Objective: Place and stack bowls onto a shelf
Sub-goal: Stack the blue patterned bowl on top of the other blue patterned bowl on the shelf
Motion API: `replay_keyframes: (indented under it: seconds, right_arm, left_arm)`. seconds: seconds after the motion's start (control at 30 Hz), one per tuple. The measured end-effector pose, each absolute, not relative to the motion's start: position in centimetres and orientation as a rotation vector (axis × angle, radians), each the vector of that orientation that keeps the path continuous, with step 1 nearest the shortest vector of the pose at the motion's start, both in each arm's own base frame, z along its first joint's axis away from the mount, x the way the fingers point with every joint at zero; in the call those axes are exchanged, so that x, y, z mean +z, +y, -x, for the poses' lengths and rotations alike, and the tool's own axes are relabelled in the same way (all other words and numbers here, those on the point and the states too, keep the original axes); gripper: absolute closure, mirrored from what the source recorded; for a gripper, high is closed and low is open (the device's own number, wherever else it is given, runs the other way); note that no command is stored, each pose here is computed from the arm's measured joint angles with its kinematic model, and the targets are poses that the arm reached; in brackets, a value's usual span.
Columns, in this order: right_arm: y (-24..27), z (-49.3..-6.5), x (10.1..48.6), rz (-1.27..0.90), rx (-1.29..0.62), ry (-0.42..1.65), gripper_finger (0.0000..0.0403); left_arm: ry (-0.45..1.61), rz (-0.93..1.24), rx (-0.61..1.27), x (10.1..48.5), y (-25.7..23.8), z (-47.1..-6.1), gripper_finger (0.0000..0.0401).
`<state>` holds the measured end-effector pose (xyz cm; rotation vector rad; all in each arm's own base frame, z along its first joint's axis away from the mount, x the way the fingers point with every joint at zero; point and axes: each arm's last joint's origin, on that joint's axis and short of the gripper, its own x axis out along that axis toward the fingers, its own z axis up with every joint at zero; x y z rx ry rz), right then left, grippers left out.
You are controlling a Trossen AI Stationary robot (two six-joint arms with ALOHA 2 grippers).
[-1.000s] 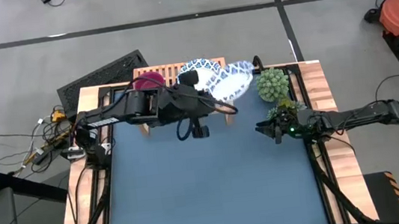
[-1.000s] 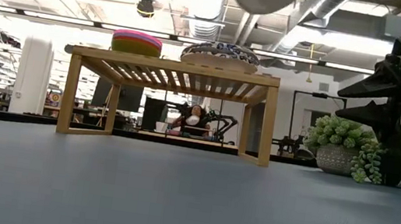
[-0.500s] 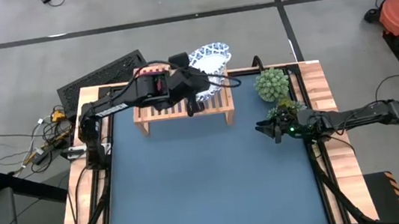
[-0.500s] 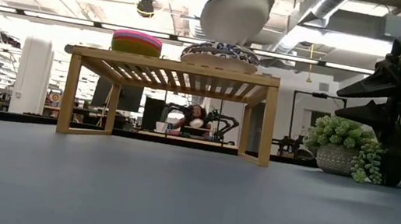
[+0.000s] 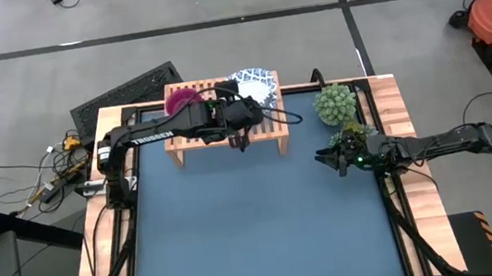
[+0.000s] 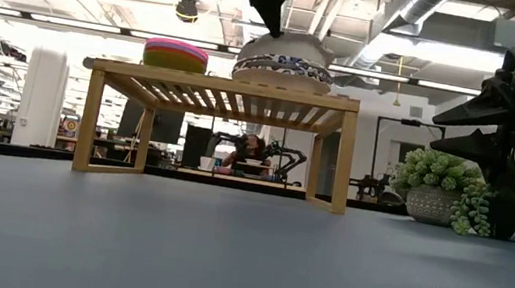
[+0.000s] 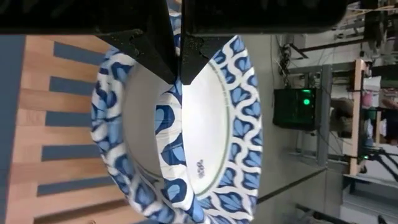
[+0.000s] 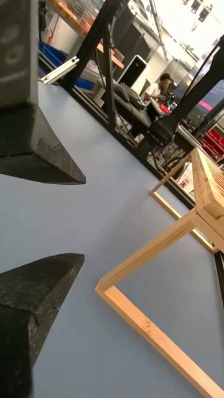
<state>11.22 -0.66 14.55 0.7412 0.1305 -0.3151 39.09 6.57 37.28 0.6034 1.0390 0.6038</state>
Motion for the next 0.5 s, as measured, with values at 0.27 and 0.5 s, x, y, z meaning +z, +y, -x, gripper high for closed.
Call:
replay_keyframes:
  seconds: [0.27, 0.5]
  right_arm:
    - [-0.66, -11.22, 14.55, -0.741, -0.315, 0.130, 0.0184]
    - [-0.66, -11.22, 14.55, -0.740, -0.315, 0.131, 0.0184]
  left_arm:
    - [1.015, -0.550, 0.497, 37.12, 6.50, -39.32, 0.0399]
    - [1.033, -0.578, 0.467, 37.05, 6.47, -39.28, 0.0356]
